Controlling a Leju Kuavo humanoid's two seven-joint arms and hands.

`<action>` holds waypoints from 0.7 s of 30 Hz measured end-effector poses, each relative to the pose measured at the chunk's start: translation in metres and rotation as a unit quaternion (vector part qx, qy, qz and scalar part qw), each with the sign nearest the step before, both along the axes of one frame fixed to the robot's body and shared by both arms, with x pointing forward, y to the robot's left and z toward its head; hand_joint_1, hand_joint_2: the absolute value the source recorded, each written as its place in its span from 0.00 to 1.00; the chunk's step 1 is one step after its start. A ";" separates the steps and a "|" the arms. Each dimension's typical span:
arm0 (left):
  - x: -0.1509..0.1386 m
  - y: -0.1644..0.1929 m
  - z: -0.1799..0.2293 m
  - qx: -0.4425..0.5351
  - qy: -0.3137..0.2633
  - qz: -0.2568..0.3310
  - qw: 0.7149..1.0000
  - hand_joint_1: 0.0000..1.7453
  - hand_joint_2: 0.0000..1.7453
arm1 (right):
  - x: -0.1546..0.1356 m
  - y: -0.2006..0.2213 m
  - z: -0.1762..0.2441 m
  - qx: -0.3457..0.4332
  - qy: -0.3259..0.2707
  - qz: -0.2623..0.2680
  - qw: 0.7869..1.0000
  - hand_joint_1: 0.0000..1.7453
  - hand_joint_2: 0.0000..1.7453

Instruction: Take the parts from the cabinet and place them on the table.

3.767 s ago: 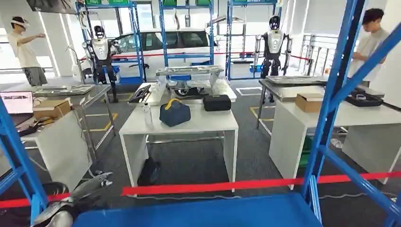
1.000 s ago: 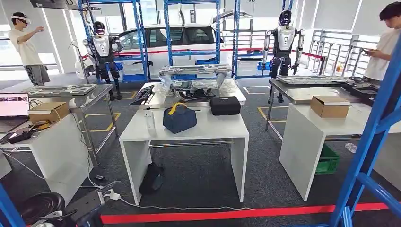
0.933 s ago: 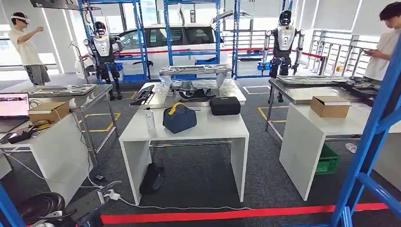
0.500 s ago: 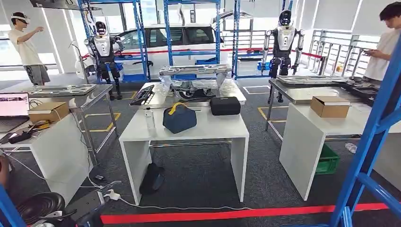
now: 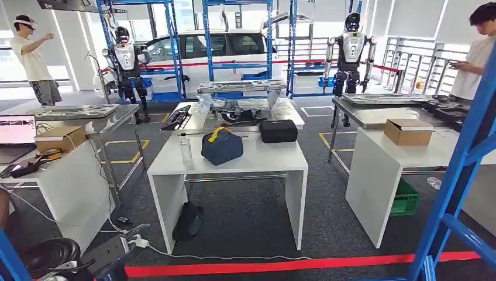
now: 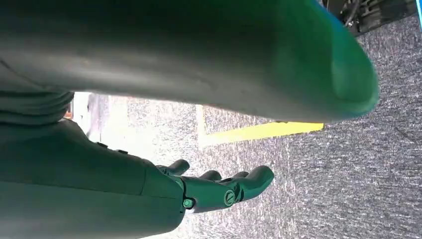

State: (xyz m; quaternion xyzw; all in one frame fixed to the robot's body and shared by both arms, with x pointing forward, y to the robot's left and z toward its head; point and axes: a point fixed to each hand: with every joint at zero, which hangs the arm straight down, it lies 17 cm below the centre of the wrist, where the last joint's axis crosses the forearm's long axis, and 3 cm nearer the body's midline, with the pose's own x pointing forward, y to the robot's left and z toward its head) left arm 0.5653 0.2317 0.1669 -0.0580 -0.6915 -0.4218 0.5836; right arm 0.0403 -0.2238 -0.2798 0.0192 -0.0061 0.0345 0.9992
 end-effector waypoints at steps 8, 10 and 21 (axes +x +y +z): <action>0.000 -0.001 0.006 -0.024 0.000 0.002 1.000 0.00 0.00 | 0.000 0.000 0.000 0.000 -0.001 0.000 1.000 0.00 0.00; 0.001 -0.002 0.008 -0.034 0.002 0.005 0.999 0.00 0.00 | 0.001 0.000 0.000 0.000 -0.003 0.000 1.000 0.00 0.00; -0.002 -0.003 0.005 -0.051 0.005 0.011 0.999 0.00 0.00 | 0.002 0.001 0.000 0.004 -0.007 -0.002 1.000 0.00 0.00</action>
